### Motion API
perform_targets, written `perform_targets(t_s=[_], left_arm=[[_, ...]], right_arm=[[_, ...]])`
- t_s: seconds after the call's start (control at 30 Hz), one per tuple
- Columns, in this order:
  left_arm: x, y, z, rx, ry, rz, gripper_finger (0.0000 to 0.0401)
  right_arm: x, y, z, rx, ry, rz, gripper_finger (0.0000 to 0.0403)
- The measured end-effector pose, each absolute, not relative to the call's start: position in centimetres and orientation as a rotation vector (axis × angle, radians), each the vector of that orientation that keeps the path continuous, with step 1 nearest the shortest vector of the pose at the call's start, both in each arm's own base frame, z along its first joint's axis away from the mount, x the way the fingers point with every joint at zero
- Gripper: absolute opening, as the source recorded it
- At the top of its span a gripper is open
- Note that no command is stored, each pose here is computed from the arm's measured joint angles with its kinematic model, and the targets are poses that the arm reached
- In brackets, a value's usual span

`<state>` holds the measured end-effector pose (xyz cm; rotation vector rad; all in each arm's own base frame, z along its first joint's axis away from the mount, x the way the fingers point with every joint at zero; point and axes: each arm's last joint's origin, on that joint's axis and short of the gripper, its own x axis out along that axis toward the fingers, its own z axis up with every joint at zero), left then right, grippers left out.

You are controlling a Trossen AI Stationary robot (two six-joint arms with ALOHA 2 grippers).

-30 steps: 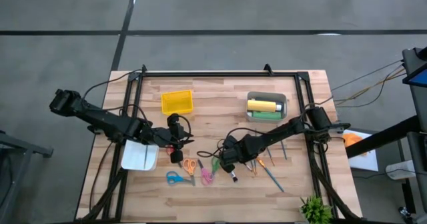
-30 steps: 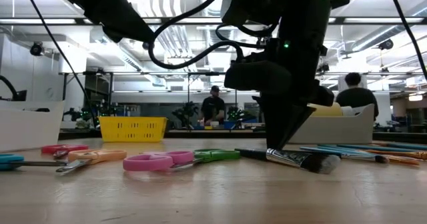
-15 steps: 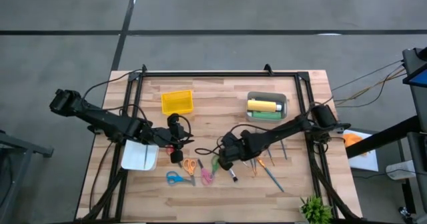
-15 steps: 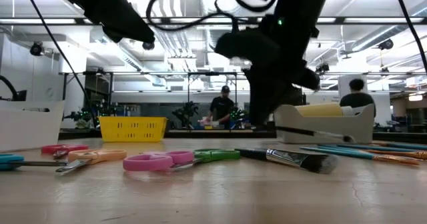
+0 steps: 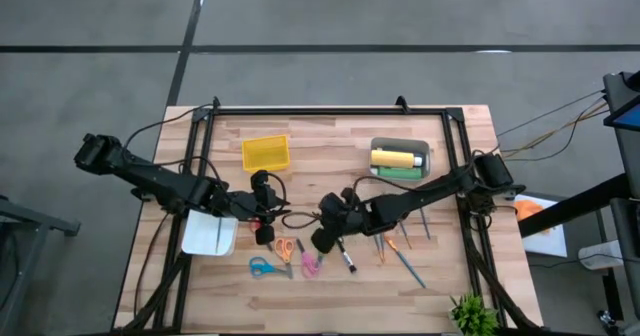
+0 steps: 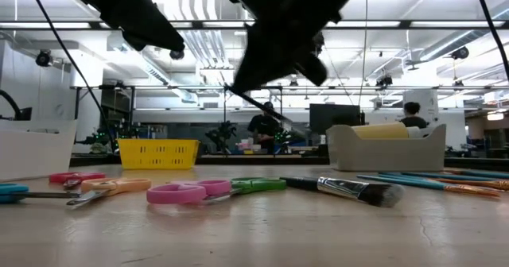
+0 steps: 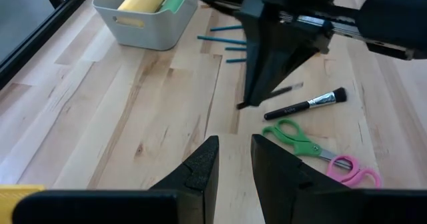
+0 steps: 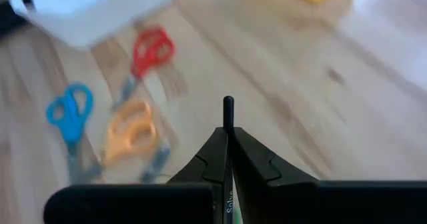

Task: Pick & Place Paint Supplies
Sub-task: Put the black eyeshadow brush into the white bin

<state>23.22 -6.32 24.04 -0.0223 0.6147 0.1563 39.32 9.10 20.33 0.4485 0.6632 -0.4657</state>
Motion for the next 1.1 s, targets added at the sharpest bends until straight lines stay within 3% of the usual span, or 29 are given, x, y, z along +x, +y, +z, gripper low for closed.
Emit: perform_targets(t_s=[0.37, 0.73, 1.1], left_arm=[[23.2, -6.3, 24.0, -0.022, 0.615, 0.156, 0.0092], [23.2, -6.3, 24.0, -0.019, 0.622, 0.156, 0.0092], [23.1, -6.3, 23.9, -0.017, 0.627, 0.157, 0.0092]], right_arm=[[41.2, 6.5, 20.0, 0.562, 0.368, -0.35, 0.0008], [42.7, 5.5, 16.7, 0.688, 0.213, -0.285, 0.0008], [44.5, 5.0, 13.5, 0.785, 0.185, -0.31, 0.0008]])
